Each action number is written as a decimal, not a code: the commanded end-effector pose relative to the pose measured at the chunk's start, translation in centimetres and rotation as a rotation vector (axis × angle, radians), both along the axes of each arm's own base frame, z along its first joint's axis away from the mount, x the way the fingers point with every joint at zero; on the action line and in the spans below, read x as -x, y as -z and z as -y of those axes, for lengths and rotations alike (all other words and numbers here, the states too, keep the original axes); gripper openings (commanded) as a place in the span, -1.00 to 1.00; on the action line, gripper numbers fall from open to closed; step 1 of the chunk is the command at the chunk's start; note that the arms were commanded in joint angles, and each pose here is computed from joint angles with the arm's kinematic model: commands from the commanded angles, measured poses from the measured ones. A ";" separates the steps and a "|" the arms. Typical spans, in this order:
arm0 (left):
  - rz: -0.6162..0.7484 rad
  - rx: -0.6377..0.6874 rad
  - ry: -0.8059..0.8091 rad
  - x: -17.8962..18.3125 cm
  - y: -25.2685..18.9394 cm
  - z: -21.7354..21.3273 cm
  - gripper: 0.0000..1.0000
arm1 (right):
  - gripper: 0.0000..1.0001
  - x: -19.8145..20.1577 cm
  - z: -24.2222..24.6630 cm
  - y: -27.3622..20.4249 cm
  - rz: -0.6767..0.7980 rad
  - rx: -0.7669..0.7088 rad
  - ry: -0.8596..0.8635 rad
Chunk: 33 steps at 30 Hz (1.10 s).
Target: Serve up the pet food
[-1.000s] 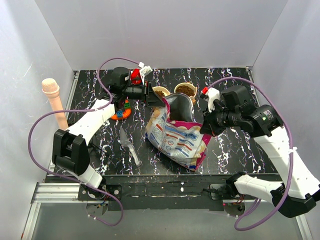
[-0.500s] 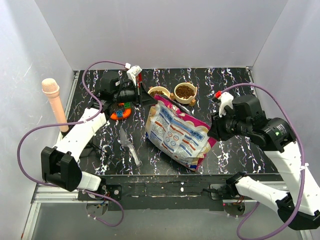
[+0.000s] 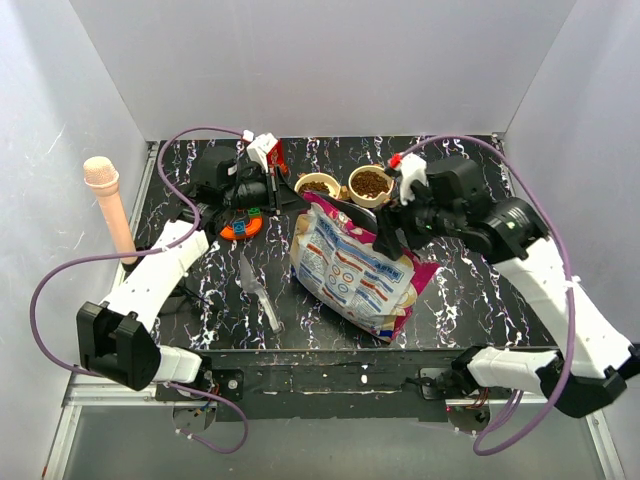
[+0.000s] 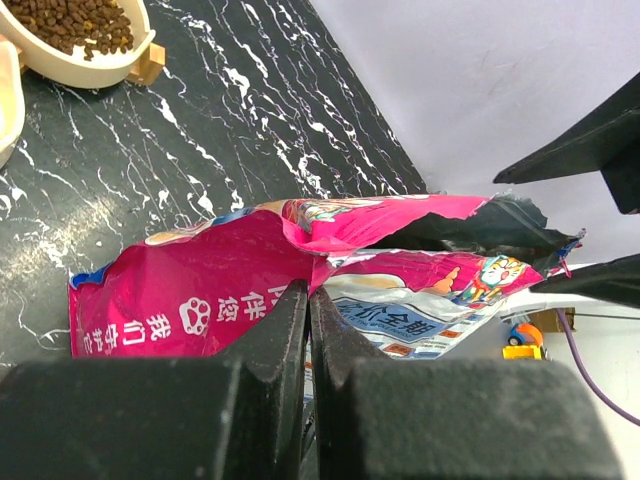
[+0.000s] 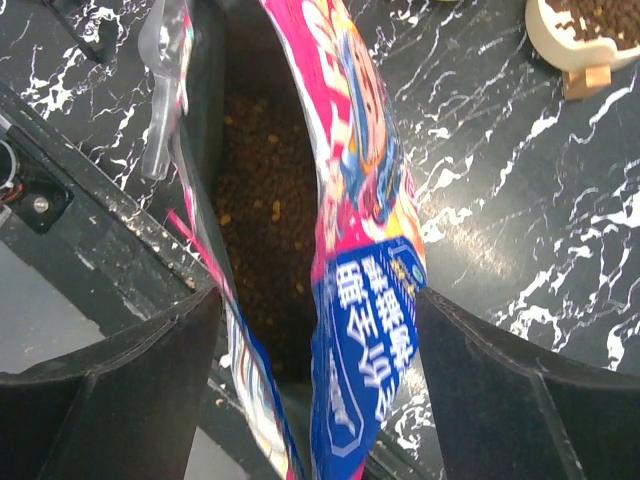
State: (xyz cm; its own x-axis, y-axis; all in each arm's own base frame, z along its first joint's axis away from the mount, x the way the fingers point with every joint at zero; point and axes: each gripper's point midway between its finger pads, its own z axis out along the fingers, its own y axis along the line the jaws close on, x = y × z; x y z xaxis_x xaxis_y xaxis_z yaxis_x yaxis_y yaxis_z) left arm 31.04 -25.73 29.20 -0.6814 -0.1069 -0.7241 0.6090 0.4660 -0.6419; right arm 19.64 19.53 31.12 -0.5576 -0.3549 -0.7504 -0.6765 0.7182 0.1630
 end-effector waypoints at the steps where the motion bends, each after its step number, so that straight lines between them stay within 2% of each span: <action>1: 0.157 0.030 -0.169 -1.6 -4.9 -2.4 -1.00 | 0.70 -2.0 -2.7 -2.6 0.127 -0.026 -0.047; 6: 0.100 -0.004 -0.282 -2.8 -4.5 -3.5 -1.00 | 0.68 -2.6 -3.4 -1.5 0.152 0.050 -0.043; 10: 0.047 -0.013 -0.345 -3.5 -3.9 -4.1 -1.00 | 0.37 -3.2 -2.2 0.8 0.154 0.142 0.020; 15: 0.023 -0.007 -0.346 -3.3 -4.2 -4.0 -1.00 | -0.32 -2.8 -0.3 1.0 0.226 0.174 0.032; 16: 0.020 -0.013 -0.352 -3.3 -4.2 -4.1 -1.00 | -0.51 -2.4 -0.3 1.0 0.226 0.170 0.005; 17: 0.019 -0.011 -0.356 -3.3 -4.4 -4.2 -1.00 | -0.87 -1.8 -0.3 1.0 0.227 0.163 -0.025; 18: 0.019 -0.011 -0.356 -3.3 -4.5 -4.2 -1.00 | -0.97 -1.7 -0.2 1.2 0.229 0.166 -0.034; 22: -0.002 -0.004 -0.344 -2.8 -4.4 -4.0 -1.00 | -0.97 -1.4 -0.9 1.0 0.232 0.151 -0.082; 23: -0.010 -0.003 -0.341 -2.7 -4.2 -4.0 -1.00 | -0.80 -1.5 -1.4 0.8 0.229 0.137 -0.092; 24: -0.016 -0.003 -0.336 -2.6 -4.1 -3.9 -1.00 | -0.49 -1.8 -2.2 0.5 0.229 0.118 -0.101; 25: -0.022 -0.002 -0.333 -2.5 -4.1 -3.9 -1.00 | -0.29 -2.1 -2.9 0.3 0.228 0.103 -0.110; 28: -0.026 0.004 -0.329 -2.2 -4.4 -3.9 -1.00 | 0.11 -3.4 -5.1 -0.3 0.244 0.077 -0.130; 29: -0.030 0.002 -0.326 -2.0 -4.4 -3.8 -1.00 | 0.18 -3.7 -5.9 -0.3 0.252 0.075 -0.144; 33: -0.042 0.003 -0.330 -1.5 -4.5 -4.0 -1.00 | 0.20 -4.9 -8.6 -0.6 0.286 0.099 -0.180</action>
State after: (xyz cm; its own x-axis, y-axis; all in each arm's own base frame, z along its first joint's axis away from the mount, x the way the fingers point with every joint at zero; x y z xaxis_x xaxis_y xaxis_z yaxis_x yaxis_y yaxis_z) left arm 31.58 -23.92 28.87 -0.7623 -0.2361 -0.6026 0.3727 0.6010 -0.7070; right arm 22.89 24.89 29.19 -0.3542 -0.5287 -0.7713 -0.7817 0.6201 -0.0661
